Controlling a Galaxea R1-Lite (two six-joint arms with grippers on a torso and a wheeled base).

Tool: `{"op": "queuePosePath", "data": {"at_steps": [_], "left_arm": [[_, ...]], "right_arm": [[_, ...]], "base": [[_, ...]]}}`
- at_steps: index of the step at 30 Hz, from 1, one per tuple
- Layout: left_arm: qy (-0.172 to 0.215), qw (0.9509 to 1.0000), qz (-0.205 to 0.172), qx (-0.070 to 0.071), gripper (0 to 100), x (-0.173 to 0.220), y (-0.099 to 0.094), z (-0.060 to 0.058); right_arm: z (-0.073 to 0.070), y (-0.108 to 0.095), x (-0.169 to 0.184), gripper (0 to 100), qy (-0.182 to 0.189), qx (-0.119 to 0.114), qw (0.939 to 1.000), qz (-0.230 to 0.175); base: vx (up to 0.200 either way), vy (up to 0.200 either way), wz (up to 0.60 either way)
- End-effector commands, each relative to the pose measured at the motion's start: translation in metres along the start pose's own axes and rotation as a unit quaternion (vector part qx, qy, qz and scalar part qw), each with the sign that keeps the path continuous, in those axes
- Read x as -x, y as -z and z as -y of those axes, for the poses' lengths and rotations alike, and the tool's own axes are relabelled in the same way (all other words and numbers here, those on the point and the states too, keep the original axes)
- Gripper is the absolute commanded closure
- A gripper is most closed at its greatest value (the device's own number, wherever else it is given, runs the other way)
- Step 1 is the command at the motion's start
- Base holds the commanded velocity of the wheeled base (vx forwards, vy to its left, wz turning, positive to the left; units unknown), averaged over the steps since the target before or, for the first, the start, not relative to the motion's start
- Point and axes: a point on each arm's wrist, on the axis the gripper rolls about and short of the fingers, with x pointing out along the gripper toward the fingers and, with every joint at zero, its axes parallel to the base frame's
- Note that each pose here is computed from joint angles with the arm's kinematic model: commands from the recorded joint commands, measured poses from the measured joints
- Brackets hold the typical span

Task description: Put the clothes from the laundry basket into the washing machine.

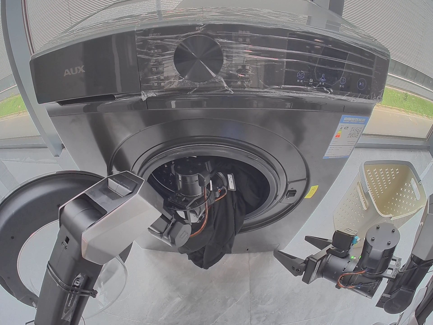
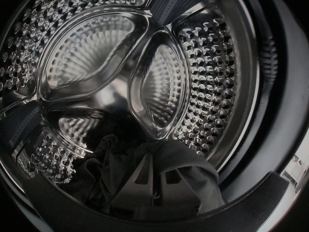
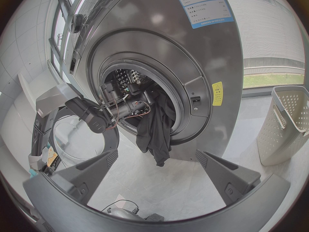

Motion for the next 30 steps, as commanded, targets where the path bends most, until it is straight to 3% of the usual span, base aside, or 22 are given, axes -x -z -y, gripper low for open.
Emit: {"op": "queuePosePath", "data": {"at_steps": [1, 2, 3, 6, 9, 10, 14, 24, 25, 28, 30], "left_arm": [[-0.022, 0.9997, -0.009, -0.001, 100, -0.025, 0.022, -0.010], [-0.022, 0.9997, -0.009, -0.001, 100, -0.025, 0.022, -0.010], [-0.044, 0.9990, 0.007, 0.000, 100, -0.044, 0.015, -0.019], [-0.071, 0.9973, 0.018, 0.000, 100, -0.059, 0.011, -0.023], [-0.091, 0.9959, 0.005, -0.003, 100, -0.063, 0.018, -0.032], [-0.104, 0.9945, -0.013, -0.005, 100, -0.063, 0.020, -0.041], [-0.113, 0.9935, -0.008, -0.005, 100, -0.063, 0.012, -0.050], [-0.112, 0.9936, 0.007, 0.012, 100, -0.063, 0.000, -0.050], [-0.112, 0.9936, 0.007, 0.013, 0, -0.063, 0.000, -0.050], [-0.106, 0.9938, 0.026, 0.025, 0, -0.062, -0.023, -0.042], [-0.108, 0.9937, 0.009, 0.026, 0, -0.053, -0.033, -0.040]], "right_arm": [[0.000, -0.001, 0.000, 0, -0.002, 0.000, 1.0000, 0.004], [0.000, -0.001, 0.000, 0, -0.002, 0.000, 1.0000, 0.004], [0.000, 0.000, 0.000, 0, -0.001, 0.000, 1.0000, 0.003], [-0.001, 0.000, 0.000, 0, -0.002, 0.000, 1.0000, 0.003], [-0.001, 0.000, -0.001, 0, -0.002, 0.000, 1.0000, 0.002], [-0.001, 0.000, -0.001, 0, -0.002, 0.000, 1.0000, 0.002], [0.000, 0.000, 0.000, 0, -0.001, 0.000, 1.0000, 0.002], [0.000, 0.000, 0.000, 0, -0.002, 0.000, 1.0000, 0.001], [0.000, 0.001, 0.000, 0, -0.001, 0.000, 1.0000, 0.001], [0.000, 0.001, 0.000, 0, -0.001, -0.001, 1.0000, 0.001], [0.000, 0.000, 0.000, 0, -0.002, -0.001, 1.0000, 0.001]], "base": [[0.000, 0.000, 0.00], [0.000, 0.000, 0.00], [0.000, 0.000, 0.00], [0.000, 0.000, 0.00], [0.000, 0.000, 0.00], [0.000, 0.000, 0.00], [0.000, 0.000, 0.00], [0.000, 0.000, 0.00], [0.000, 0.000, 0.00], [0.000, 0.000, 0.00], [0.000, 0.000, 0.00]]}}
